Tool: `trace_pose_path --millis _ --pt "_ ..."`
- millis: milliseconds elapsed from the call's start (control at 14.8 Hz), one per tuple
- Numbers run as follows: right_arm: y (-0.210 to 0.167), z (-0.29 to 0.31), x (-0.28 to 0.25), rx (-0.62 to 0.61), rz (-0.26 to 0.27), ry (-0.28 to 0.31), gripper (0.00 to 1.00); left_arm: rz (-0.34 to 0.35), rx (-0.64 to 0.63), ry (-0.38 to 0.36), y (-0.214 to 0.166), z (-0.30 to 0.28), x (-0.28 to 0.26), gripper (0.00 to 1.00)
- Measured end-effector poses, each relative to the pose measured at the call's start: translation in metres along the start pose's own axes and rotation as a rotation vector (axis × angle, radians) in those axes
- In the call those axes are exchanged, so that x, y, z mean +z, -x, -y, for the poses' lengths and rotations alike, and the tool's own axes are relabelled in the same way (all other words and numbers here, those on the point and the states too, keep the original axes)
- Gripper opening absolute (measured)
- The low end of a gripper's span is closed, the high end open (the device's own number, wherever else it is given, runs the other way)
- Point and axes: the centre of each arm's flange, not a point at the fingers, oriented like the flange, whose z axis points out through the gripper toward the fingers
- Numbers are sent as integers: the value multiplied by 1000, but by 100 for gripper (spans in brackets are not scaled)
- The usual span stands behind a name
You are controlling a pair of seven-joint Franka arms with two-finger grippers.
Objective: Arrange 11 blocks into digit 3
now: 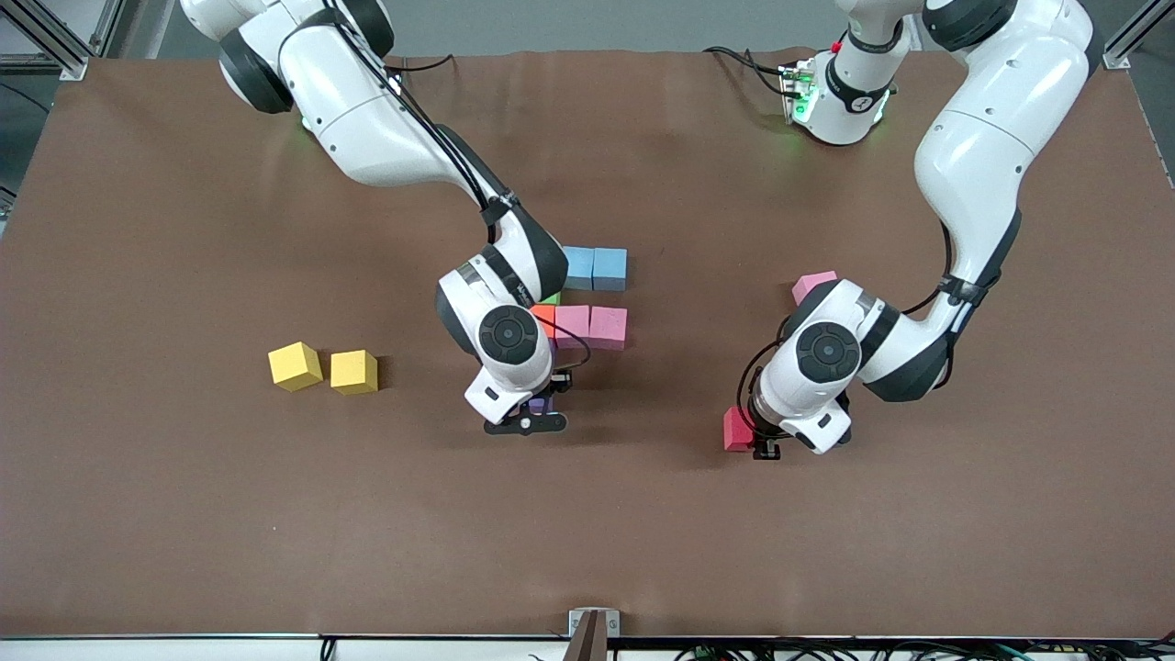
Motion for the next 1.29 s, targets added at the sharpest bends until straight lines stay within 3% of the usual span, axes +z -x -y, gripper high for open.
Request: trace_pose_path --millis 271,880,1083,1286 --pt "-1 -2 5 3 4 6 100 0 0 0 0 0 0 57" --pt "-7 -9 -11 15 11 9 100 1 4 2 3 0 -1 57" --pt "-17 -26 -36 59 27 -24 100 3 23 1 17 6 -1 57" --pt "-34 -59 -78 115 9 -59 100 8 43 8 40 12 -4 57"
